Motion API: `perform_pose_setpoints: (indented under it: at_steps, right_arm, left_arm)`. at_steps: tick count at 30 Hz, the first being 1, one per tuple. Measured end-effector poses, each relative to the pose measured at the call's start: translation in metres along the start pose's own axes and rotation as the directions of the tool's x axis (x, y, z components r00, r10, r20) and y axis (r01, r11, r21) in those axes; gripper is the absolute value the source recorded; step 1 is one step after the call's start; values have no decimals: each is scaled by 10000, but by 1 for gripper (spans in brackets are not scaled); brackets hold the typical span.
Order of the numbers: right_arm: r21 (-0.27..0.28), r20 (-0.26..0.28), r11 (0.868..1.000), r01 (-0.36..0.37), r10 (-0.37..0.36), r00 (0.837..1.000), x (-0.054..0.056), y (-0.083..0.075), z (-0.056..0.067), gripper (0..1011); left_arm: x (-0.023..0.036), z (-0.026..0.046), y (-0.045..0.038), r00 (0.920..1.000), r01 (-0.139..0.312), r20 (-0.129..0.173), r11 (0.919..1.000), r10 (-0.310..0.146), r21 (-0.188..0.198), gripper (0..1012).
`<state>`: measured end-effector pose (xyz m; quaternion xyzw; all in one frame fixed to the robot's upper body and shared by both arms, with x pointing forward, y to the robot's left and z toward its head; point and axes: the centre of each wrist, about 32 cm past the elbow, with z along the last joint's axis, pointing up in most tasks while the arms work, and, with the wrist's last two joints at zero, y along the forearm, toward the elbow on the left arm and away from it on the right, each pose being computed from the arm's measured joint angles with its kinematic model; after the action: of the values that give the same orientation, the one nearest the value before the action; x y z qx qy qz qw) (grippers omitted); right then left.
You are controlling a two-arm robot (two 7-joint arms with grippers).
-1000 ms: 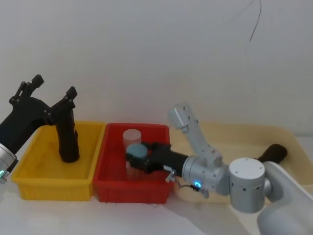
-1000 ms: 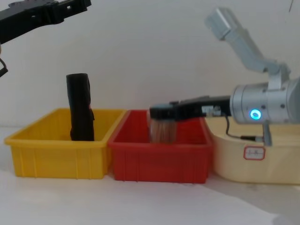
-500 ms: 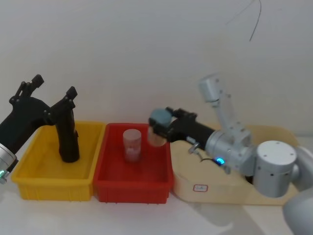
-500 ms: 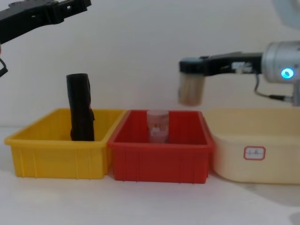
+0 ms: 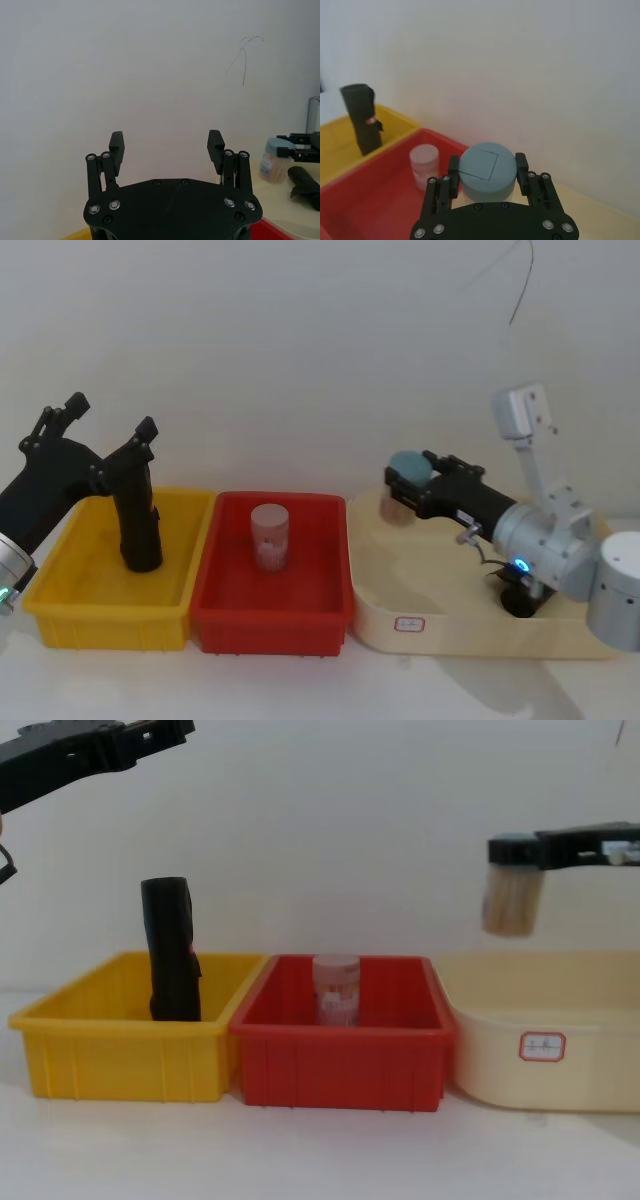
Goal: Pick up the garbage bag with the one hand and transfer it to the other hand.
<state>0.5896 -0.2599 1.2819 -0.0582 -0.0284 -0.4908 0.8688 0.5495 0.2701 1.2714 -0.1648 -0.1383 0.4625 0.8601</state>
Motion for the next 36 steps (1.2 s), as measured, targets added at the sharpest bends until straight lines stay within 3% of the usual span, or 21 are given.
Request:
perform_pose_setpoints:
  at_steps: [7, 15, 25, 36]
  right_arm:
    - [-259, -252, 9992, 307, -313, 9992, 29, -85, -69, 776]
    - [-97, -395, 9990, 437, -440, 9982, 23, -136, -85, 1001]
    - [899, -667, 9950, 446, -387, 9970, -82, -182, -46, 1001]
    - [1606, -905, 9860, 442, -298, 9954, -195, -220, -10, 1001]
  left_arm:
    - [0, 0, 0, 10000, 0, -1, 10000, 0, 0, 1001]
    - [0, 0, 0, 10000, 0, 0, 10000, 0, 0, 1001]
    - [0, 0, 0, 10000, -1, 0, 10000, 1, 0, 1001]
    - [0, 0, 0, 10000, 0, 0, 10000, 0, 0, 1001]
